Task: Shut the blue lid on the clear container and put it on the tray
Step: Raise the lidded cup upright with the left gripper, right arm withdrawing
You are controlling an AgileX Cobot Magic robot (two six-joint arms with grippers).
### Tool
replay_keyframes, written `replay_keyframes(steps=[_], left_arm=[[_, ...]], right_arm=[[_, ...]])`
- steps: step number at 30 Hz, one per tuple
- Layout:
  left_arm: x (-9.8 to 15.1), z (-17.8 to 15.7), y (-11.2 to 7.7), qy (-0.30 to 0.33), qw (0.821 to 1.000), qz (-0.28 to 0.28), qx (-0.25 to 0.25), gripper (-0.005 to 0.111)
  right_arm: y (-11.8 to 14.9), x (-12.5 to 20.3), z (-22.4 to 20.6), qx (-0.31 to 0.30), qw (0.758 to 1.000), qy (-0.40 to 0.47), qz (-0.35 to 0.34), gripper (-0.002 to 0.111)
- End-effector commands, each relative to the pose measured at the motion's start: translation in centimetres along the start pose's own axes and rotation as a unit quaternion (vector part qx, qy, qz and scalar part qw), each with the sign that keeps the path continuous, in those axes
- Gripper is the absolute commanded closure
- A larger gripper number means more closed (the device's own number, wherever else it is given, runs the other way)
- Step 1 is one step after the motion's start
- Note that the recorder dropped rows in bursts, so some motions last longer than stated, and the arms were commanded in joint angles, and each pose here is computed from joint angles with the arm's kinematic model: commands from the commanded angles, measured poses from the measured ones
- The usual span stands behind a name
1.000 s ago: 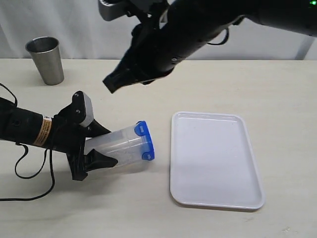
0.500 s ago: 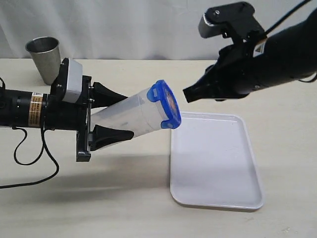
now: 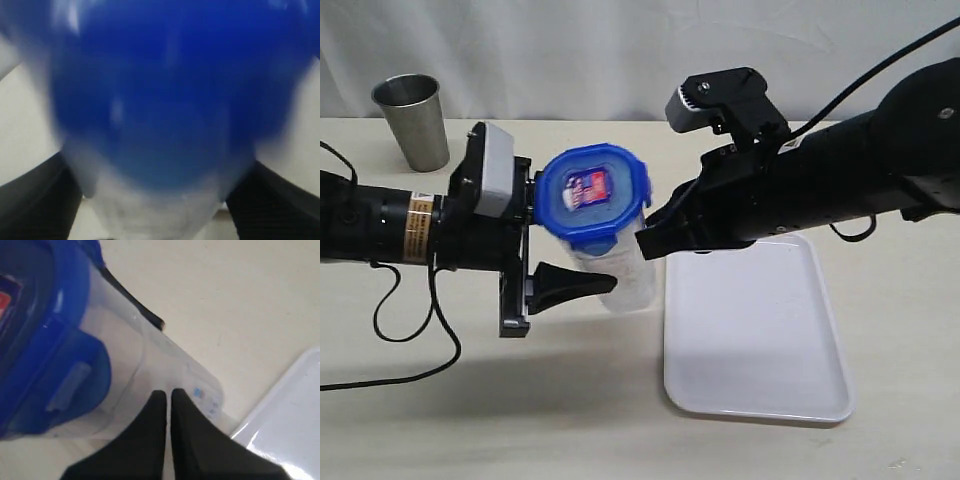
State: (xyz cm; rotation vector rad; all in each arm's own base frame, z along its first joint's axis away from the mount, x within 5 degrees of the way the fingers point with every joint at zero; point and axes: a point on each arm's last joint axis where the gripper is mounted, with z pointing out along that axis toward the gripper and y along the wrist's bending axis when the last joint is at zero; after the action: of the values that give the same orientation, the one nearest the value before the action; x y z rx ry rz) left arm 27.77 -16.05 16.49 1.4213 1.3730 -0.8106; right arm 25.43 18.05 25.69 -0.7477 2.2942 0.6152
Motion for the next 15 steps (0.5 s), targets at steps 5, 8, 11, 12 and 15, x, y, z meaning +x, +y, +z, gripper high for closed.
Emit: replay_keyframes(steps=[5, 8, 11, 12, 15], left_arm=[[-0.6, 1.5, -0.3, 0.018, 0.999, -0.012, -0.028, 0.107], [-0.5, 1.5, -0.2, 0.019, 0.999, -0.021, -0.035, 0.107], [-0.9, 1.5, 0.1, 0.002, 0.998, -0.041, -0.049, 0.107], [-1.1, 1.5, 0.4, -0.002, 0.998, -0.043, -0.051, 0.107], [-1.7, 1.7, 1.7, 0.013, 0.996, -0.057, -0.062, 0.107]], right_arm=[[0.5, -1.1, -3.7, 0.039, 0.997, -0.040, -0.047, 0.104], [0.5, -1.4, -5.6, 0.069, 0.995, -0.057, -0.042, 0.104], [0.7, -1.7, -7.7, 0.093, 0.991, -0.088, -0.041, 0.104], [0.7, -1.8, -8.4, 0.100, 0.989, -0.097, -0.042, 0.104], [0.4, -1.9, -9.9, 0.126, 0.985, -0.114, -0.039, 0.104]])
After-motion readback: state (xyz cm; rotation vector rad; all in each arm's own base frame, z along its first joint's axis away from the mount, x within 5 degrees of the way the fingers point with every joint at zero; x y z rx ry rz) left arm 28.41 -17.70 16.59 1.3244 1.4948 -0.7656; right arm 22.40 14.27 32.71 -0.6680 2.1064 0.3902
